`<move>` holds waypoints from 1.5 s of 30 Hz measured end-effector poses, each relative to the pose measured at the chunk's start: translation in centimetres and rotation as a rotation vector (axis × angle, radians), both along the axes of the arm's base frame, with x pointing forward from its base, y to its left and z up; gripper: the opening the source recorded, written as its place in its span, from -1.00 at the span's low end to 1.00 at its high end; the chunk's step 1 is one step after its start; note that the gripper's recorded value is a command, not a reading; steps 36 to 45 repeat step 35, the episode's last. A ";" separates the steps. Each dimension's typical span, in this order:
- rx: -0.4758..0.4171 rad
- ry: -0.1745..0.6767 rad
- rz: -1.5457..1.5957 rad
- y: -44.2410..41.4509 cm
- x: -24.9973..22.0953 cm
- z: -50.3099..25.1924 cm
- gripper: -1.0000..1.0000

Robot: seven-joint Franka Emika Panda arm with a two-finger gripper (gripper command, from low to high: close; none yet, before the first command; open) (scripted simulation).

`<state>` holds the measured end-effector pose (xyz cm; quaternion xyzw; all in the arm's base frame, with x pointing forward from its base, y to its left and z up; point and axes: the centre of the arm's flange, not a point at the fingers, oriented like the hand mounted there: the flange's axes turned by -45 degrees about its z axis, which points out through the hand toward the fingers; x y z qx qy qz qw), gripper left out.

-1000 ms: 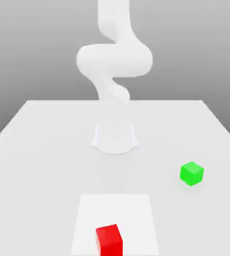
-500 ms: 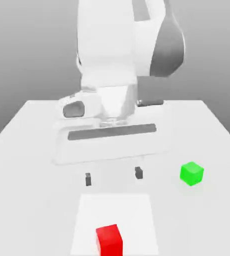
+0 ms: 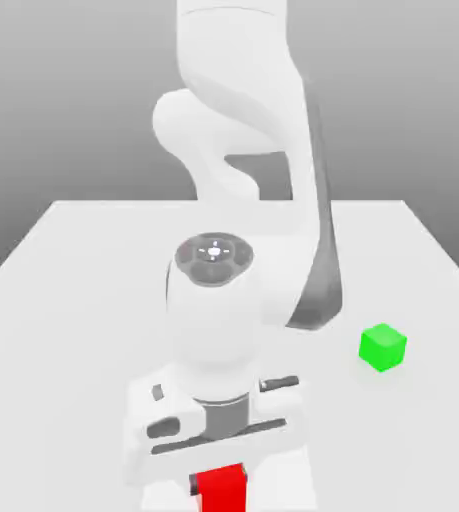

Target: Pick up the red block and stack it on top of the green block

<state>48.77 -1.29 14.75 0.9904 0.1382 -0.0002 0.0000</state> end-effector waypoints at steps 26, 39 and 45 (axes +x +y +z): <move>-0.002 0.000 0.974 26.1 -26.8 8.5 -1.00; -0.002 0.000 0.979 26.0 -27.1 3.4 1.00; -0.002 0.000 0.979 26.0 -27.1 3.4 1.00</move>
